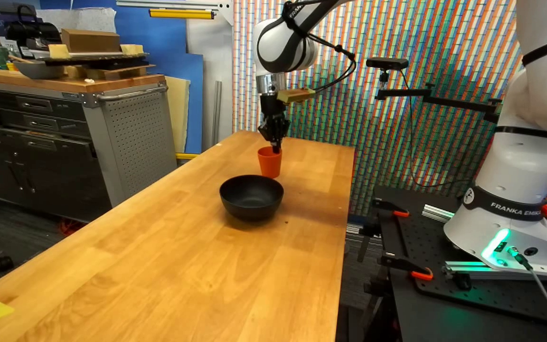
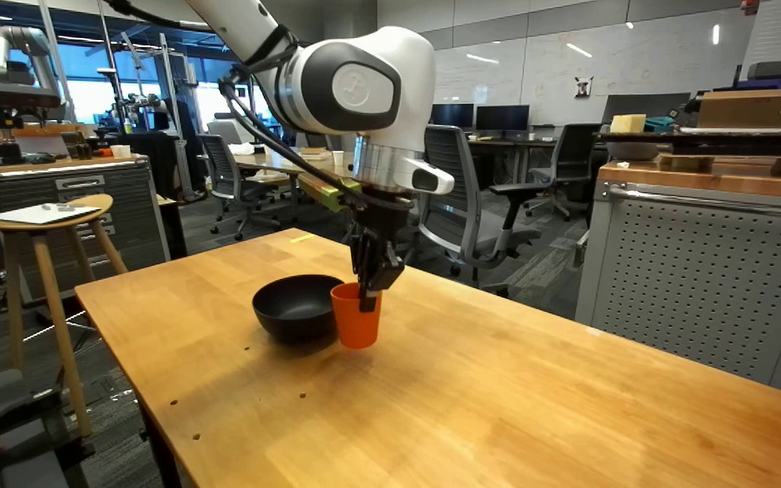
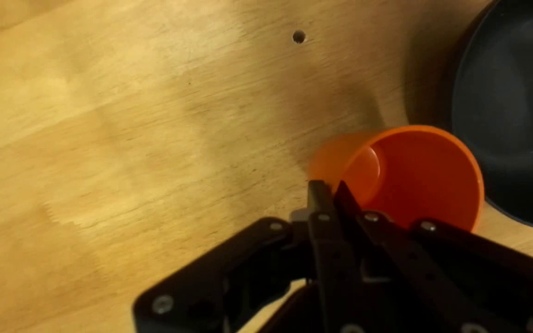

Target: Put the cup in the bowl

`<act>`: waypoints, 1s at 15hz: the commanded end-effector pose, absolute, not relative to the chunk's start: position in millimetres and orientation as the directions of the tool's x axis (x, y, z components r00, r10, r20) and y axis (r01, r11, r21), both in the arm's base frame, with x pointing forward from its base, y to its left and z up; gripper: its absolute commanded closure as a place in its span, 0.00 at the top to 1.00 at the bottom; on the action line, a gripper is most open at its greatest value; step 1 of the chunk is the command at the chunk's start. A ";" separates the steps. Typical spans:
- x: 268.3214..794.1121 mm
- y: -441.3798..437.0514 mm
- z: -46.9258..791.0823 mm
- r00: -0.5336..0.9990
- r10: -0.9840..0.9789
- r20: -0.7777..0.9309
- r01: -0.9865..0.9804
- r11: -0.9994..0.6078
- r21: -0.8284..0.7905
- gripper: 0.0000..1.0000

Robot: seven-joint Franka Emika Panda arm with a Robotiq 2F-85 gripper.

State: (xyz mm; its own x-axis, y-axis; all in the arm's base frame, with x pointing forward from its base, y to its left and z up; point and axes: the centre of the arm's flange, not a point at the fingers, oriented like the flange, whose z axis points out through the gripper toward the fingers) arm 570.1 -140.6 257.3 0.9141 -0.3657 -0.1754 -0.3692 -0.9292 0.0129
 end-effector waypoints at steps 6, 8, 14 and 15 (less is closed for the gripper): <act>528.3 -58.3 330.4 0.948 -0.231 -0.219 -0.240 -0.970 -0.019 0.01; 524.4 -41.7 329.9 0.962 -0.184 -0.204 -0.193 -0.981 -0.022 0.01; 553.7 -28.8 313.3 0.990 -0.120 -0.079 -0.119 -0.993 0.019 0.01; 559.0 -29.4 312.1 0.992 -0.110 -0.062 -0.109 -0.994 0.027 0.01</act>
State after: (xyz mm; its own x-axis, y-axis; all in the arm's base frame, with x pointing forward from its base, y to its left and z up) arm 546.1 -28.7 314.9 0.9819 -0.1444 -0.1223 -0.1449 -0.9894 0.0043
